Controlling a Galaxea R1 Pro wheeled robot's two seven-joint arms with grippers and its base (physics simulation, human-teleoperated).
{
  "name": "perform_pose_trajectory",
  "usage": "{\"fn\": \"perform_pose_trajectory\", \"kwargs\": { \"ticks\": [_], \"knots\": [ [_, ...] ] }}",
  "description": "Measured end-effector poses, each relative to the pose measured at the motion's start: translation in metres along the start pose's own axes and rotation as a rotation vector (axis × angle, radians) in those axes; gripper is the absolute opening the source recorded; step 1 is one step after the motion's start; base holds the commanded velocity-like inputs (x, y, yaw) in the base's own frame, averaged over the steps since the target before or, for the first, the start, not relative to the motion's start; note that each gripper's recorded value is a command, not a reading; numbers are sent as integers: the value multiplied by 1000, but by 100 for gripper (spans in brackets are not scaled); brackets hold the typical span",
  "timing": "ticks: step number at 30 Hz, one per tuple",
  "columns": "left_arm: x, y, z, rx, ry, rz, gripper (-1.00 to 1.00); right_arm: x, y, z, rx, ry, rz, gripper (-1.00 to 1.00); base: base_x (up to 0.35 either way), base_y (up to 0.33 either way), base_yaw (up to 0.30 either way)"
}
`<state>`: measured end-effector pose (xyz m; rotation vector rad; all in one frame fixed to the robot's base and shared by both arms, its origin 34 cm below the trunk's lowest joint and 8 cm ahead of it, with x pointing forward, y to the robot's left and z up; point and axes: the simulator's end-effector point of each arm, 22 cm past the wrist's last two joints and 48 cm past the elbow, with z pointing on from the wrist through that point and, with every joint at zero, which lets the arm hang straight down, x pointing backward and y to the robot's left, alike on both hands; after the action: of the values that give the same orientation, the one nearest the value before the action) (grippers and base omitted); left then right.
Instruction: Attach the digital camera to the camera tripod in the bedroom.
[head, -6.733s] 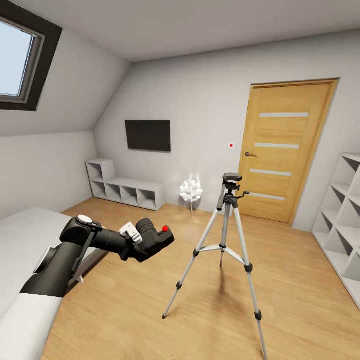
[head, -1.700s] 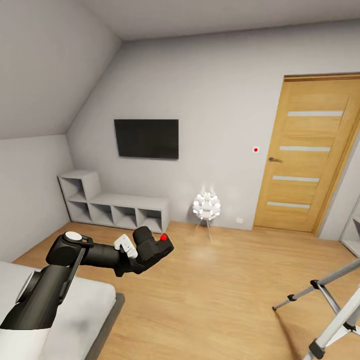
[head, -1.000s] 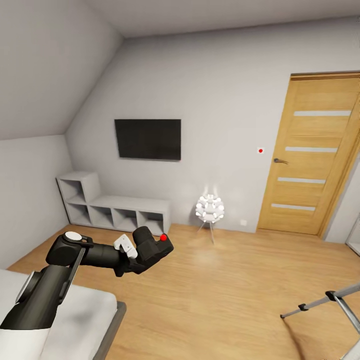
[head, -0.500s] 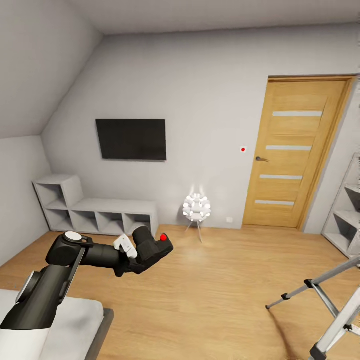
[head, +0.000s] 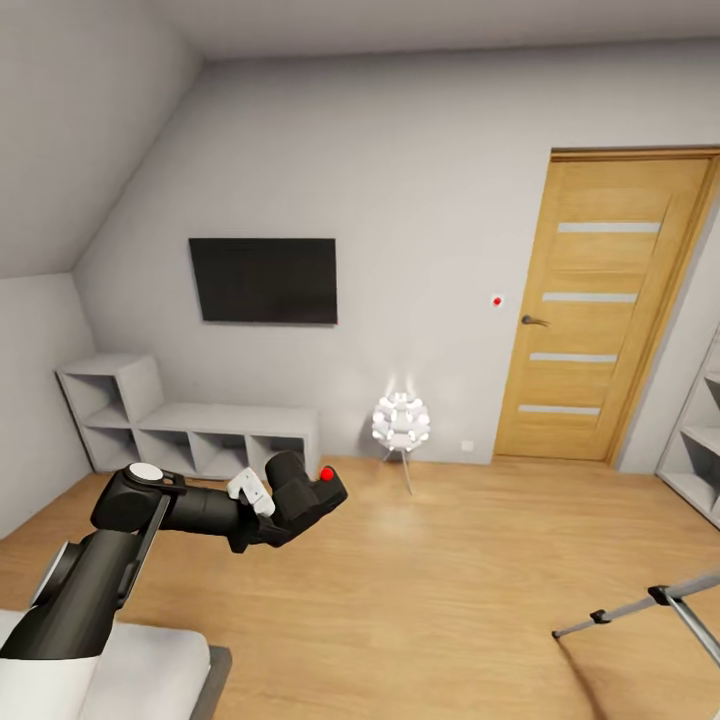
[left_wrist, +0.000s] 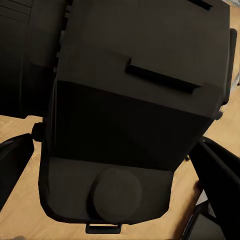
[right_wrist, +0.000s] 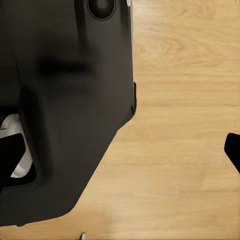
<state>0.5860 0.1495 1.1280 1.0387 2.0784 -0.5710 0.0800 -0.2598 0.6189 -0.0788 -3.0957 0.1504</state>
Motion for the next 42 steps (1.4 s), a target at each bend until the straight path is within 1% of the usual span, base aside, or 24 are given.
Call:
{"fn": "perform_pose_trajectory", "kwargs": {
  "ticks": [10, 21, 25, 30, 42],
  "knots": [
    [-4, -1, -2, -6, -7, 11, -100, 0, 0, 0, 0, 0, 0, 100, 259, 130, 0],
    [-4, -1, -2, -6, -8, 12, -100, 0, 0, 0, 0, 1, 0, 100, 32, 10, 0],
    [-4, -1, -3, -7, -9, 13, -100, 0, 0, 0, -1, 0, 0, 100, 170, 1, -39],
    [-4, 0, -3, -8, -8, 13, -100, 0, 0, 0, -1, 0, 0, 100, 260, 0, -125],
    [-3, 1, -3, -10, -7, 11, -100, 0, 0, 0, -1, 0, 0, 100, 182, 0, -216]
  ]
}}
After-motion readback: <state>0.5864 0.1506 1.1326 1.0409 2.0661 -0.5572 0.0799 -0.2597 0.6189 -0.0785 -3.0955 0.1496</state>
